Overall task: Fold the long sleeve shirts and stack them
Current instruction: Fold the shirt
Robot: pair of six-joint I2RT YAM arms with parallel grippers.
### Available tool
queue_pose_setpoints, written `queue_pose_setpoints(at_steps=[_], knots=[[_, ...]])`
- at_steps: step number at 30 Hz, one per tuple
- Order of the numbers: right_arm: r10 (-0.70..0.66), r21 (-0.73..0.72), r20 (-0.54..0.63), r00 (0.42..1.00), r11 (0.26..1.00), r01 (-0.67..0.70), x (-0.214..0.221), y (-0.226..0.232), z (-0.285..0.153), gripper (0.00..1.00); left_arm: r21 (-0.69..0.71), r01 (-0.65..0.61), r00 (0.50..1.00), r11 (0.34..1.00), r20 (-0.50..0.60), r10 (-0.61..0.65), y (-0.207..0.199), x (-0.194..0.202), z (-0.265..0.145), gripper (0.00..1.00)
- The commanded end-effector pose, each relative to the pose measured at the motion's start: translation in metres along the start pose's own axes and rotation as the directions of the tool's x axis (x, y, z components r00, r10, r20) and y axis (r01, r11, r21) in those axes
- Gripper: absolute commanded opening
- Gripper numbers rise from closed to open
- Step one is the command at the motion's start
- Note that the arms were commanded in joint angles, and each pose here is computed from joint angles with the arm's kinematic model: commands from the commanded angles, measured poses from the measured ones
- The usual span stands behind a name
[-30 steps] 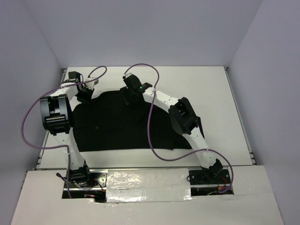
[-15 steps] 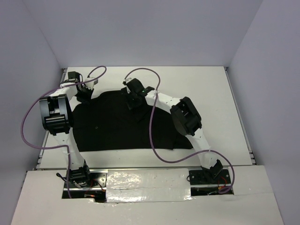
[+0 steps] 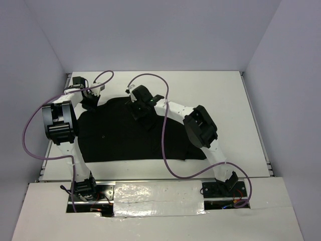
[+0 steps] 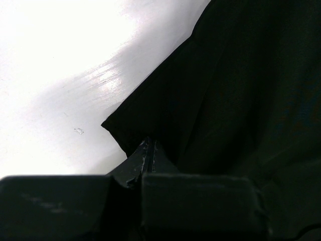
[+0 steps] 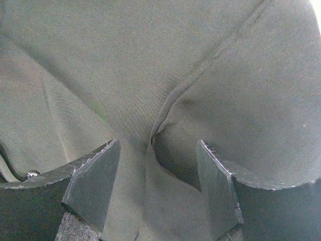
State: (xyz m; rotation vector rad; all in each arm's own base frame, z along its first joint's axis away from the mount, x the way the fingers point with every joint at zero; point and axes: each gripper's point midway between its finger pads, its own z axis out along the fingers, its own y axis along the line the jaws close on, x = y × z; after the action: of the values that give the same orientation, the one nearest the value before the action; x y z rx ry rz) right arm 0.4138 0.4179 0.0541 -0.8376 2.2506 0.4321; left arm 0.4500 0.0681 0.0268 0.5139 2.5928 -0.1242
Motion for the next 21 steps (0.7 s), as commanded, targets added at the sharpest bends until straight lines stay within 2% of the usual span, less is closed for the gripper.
queue_pose_setpoints(at_steps=[1, 8, 13, 16, 17, 19, 20, 21], knots=[[-0.043, -0.014, 0.121, 0.992, 0.999, 0.045, -0.045, 0.013, -0.011, 0.7, -0.006, 0.007, 0.999, 1.0, 0.036, -0.007, 0.003, -0.011, -0.012, 0.0], [-0.046, 0.094, -0.017, 0.999, 0.994, 0.047, -0.005, -0.007, 0.014, 0.69, -0.004, 0.013, 0.999, 1.0, 0.04, -0.013, 0.005, -0.009, -0.014, 0.0], [-0.046, 0.109, -0.033, 0.998, 0.993, 0.049, -0.001, -0.009, 0.016, 0.58, -0.004, 0.024, 0.999, 1.0, 0.04, -0.024, 0.008, -0.01, -0.013, 0.0], [-0.046, 0.1, -0.041, 0.998, 0.994, 0.05, 0.002, -0.008, 0.017, 0.41, -0.003, 0.024, 0.999, 1.0, 0.045, -0.024, 0.008, -0.011, -0.014, 0.0], [-0.046, 0.103, -0.036, 0.998, 0.993, 0.049, 0.0, -0.008, 0.016, 0.27, -0.003, 0.024, 0.999, 1.0, 0.045, -0.024, 0.007, -0.011, -0.014, 0.0], [-0.042, 0.127, -0.033, 0.999, 0.991, 0.045, -0.001, -0.012, 0.014, 0.13, -0.007, 0.019, 0.999, 1.0, 0.045, -0.019, 0.008, -0.01, -0.015, 0.0], [-0.04, 0.142, -0.015, 0.999, 0.989, 0.042, -0.008, -0.014, 0.008, 0.0, -0.01, 0.019, 0.999, 1.0, 0.043, -0.019, 0.009, -0.01, -0.015, 0.0], [-0.037, 0.157, -0.004, 0.999, 0.987, 0.037, -0.011, -0.018, 0.005, 0.0, -0.016, 0.015, 0.999, 1.0, 0.039, -0.014, 0.009, -0.009, -0.015, 0.0]])
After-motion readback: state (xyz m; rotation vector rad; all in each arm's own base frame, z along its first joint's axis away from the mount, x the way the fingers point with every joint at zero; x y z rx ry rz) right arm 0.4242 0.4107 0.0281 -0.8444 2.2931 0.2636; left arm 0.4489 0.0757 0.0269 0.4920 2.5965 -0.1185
